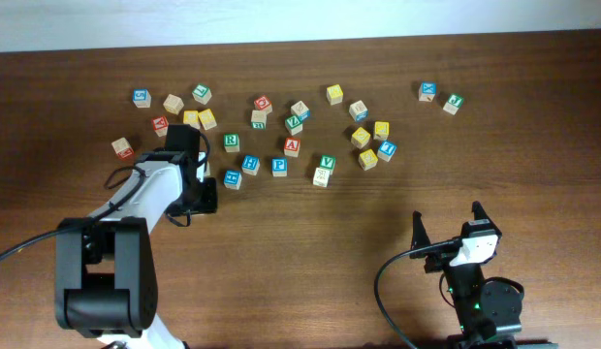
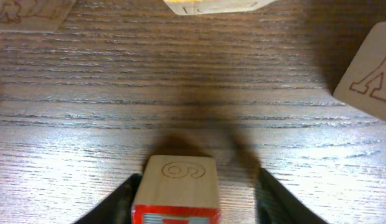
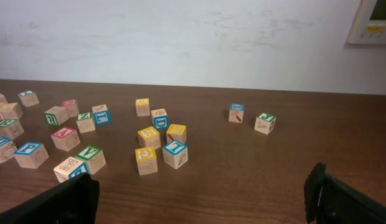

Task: Spell out ICRA
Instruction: 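Lower the left gripper onto the red I block and grasp it, then carry the red I block forward and set it down on the table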

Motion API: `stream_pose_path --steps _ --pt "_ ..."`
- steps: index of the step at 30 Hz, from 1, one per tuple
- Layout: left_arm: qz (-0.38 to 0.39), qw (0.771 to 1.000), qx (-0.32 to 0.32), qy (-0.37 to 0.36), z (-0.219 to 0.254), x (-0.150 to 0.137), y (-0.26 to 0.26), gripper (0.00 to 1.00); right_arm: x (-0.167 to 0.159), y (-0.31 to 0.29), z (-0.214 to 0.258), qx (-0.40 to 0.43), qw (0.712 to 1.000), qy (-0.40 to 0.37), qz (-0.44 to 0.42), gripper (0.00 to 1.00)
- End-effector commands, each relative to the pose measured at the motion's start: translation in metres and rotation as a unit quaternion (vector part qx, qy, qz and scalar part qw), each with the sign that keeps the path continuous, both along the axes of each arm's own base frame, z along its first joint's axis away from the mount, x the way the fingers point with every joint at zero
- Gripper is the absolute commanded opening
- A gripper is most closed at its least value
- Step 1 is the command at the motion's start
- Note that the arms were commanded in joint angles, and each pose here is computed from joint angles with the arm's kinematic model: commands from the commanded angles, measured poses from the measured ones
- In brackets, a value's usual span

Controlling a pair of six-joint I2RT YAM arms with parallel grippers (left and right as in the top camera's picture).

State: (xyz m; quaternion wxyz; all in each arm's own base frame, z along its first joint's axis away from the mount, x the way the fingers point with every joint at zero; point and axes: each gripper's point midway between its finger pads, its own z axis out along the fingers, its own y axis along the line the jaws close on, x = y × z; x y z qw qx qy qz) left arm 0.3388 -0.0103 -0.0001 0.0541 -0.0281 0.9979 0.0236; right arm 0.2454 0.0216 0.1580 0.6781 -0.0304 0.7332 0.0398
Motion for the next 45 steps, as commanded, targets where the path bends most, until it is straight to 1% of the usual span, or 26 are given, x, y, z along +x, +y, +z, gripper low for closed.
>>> stream_pose_path --steps 1,2,4,5,9,11,16,20,22,24,26,29,31,32,33,36,37,39,42,45 --pt "-0.003 1.0 0.011 0.018 -0.007 -0.008 0.005 0.45 0.0 -0.003 -0.003 -0.004 1.0 0.001 -0.008 0.98" --pt "-0.003 1.0 0.011 0.019 -0.007 -0.008 0.005 0.44 0.0 -0.003 -0.003 -0.004 1.0 0.001 -0.008 0.98" --pt "-0.002 1.0 0.011 0.018 -0.007 -0.008 0.005 0.36 0.0 -0.003 -0.003 -0.004 1.0 0.001 -0.008 0.98" --pt "-0.002 1.0 0.011 0.018 -0.007 -0.008 0.005 0.33 0.0 -0.003 -0.003 -0.004 1.0 0.001 -0.008 0.98" --pt "-0.002 1.0 0.011 0.01 -0.007 -0.004 0.004 0.33 0.0 -0.003 -0.003 -0.004 1.0 0.001 -0.008 0.98" --pt "-0.002 1.0 0.01 0.011 -0.007 -0.004 0.004 0.27 0.0 -0.003 -0.003 -0.004 1.0 0.001 -0.008 0.98" --pt "-0.002 1.0 0.01 0.008 -0.007 -0.003 0.004 0.27 0.0 -0.003 -0.003 -0.004 1.0 0.001 -0.008 0.98" --pt "0.0 1.0 -0.007 0.005 -0.003 -0.002 -0.002 0.27 0.0 -0.003 -0.003 -0.004 1.0 0.001 -0.008 0.98" --pt "0.004 1.0 -0.009 -0.004 0.01 0.001 -0.002 0.26 0.0 -0.003 -0.003 -0.004 1.0 0.001 -0.008 0.98" --pt "0.016 0.999 -0.014 -0.027 0.036 0.006 -0.003 0.25 0.0 -0.003 -0.003 -0.004 1.0 0.001 -0.008 0.98" --pt "0.009 0.997 -0.056 -0.056 0.063 0.006 -0.017 0.25 0.0 -0.003 -0.003 -0.004 1.0 0.001 -0.008 0.98" --pt "-0.009 0.987 -0.142 -0.078 0.096 -0.002 -0.046 0.25 0.0 -0.003 -0.003 -0.004 1.0 0.001 -0.008 0.99" --pt "-0.031 0.97 -0.228 -0.071 0.116 -0.016 -0.078 0.25 0.0 -0.003 -0.003 -0.004 1.0 0.001 -0.008 0.98" --pt "-0.038 0.967 -0.245 -0.065 0.119 -0.02 -0.086 0.25 0.0 -0.003 -0.003 -0.004 1.0 0.001 -0.008 0.98" --pt "-0.028 0.962 -0.266 -0.045 0.12 -0.028 -0.099 0.26 0.0 -0.003 -0.003 -0.004 1.0 0.001 -0.008 0.98" --pt "-0.012 0.962 -0.272 -0.003 0.117 -0.048 -0.131 0.24 0.0 -0.003 -0.003 -0.004 1.0 0.001 -0.008 0.98" --pt "-0.005 0.964 -0.264 0.003 0.116 -0.052 -0.137 0.23 0.0 -0.003 -0.003 -0.004 1.0 0.001 -0.008 0.98" --pt "0.004 0.975 -0.222 0.008 0.109 -0.06 -0.148 0.24 0.0 -0.003 -0.003 -0.004 1.0 0.001 -0.008 0.98" --pt "-0.004 0.987 -0.162 0.0 0.102 -0.076 -0.169 0.25 0.0 -0.003 -0.003 -0.004 1.0 0.001 -0.008 0.98" --pt "-0.011 0.991 -0.133 -0.012 0.1 -0.088 -0.186 0.25 0.0 -0.003 -0.003 -0.004 1.0 0.001 -0.008 0.99"
